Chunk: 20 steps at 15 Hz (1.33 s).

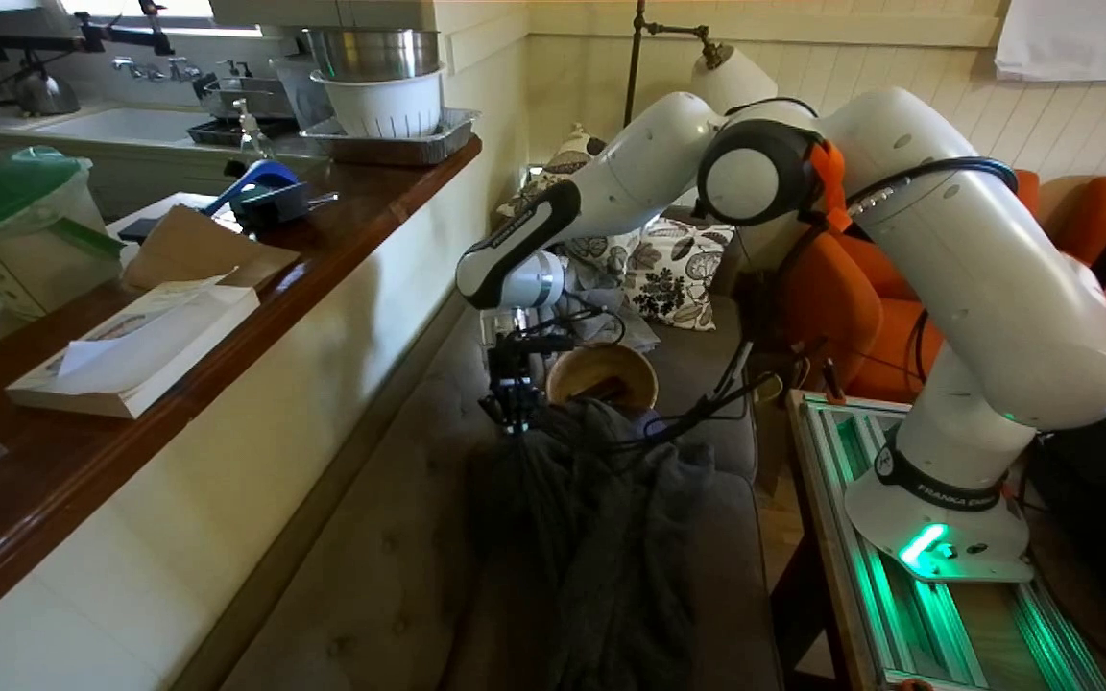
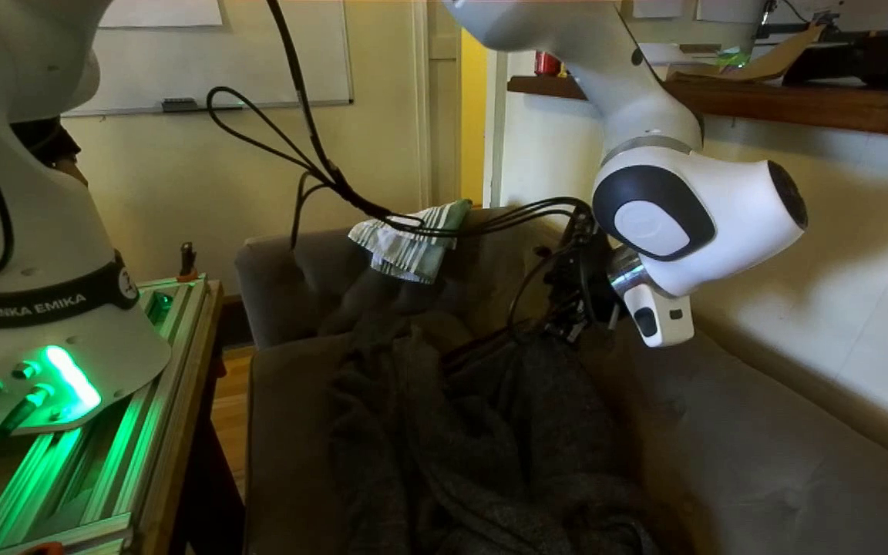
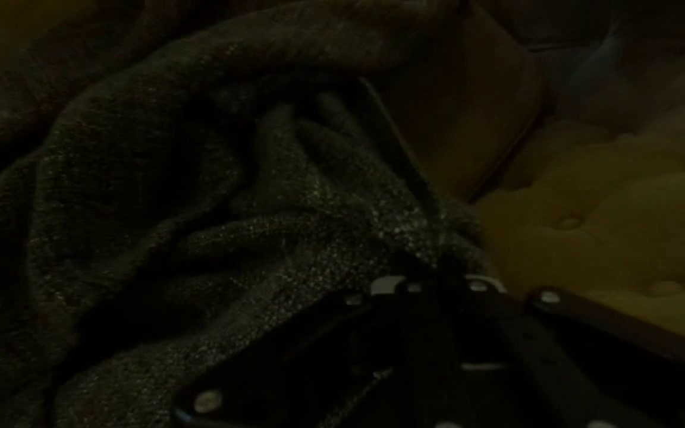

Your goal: Partially stretch the blanket

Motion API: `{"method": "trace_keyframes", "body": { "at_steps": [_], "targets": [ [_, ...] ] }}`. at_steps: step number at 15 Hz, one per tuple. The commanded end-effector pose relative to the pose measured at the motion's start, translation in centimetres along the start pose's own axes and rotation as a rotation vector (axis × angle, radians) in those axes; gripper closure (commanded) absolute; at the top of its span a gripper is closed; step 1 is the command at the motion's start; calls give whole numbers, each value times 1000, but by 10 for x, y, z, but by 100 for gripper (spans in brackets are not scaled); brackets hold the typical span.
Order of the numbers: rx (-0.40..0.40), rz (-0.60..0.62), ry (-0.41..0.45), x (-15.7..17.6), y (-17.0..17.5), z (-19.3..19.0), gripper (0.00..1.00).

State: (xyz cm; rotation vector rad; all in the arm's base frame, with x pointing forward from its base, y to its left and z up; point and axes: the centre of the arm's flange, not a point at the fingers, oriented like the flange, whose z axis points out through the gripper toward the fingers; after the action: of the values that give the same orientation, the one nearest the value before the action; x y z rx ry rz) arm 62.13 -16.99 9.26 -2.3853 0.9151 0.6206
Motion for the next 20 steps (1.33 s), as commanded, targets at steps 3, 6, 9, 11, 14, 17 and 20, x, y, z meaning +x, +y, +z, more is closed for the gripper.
{"method": "trace_keyframes", "body": {
  "at_steps": [3, 6, 9, 11, 14, 17, 20],
  "targets": [
    [34, -17, -3, -1, -2, -1, 94],
    [106, -26, 7, -2, -8, 13, 98],
    [277, -47, 26, -13, -44, 19, 98],
    [369, -60, 56, -17, -64, 17, 98],
    [496, -96, 127, -18, -82, 3, 98],
    [622, -94, 195, -18, -93, -6, 98],
    [751, -94, 261, -21, -110, -13, 98]
  ]
}}
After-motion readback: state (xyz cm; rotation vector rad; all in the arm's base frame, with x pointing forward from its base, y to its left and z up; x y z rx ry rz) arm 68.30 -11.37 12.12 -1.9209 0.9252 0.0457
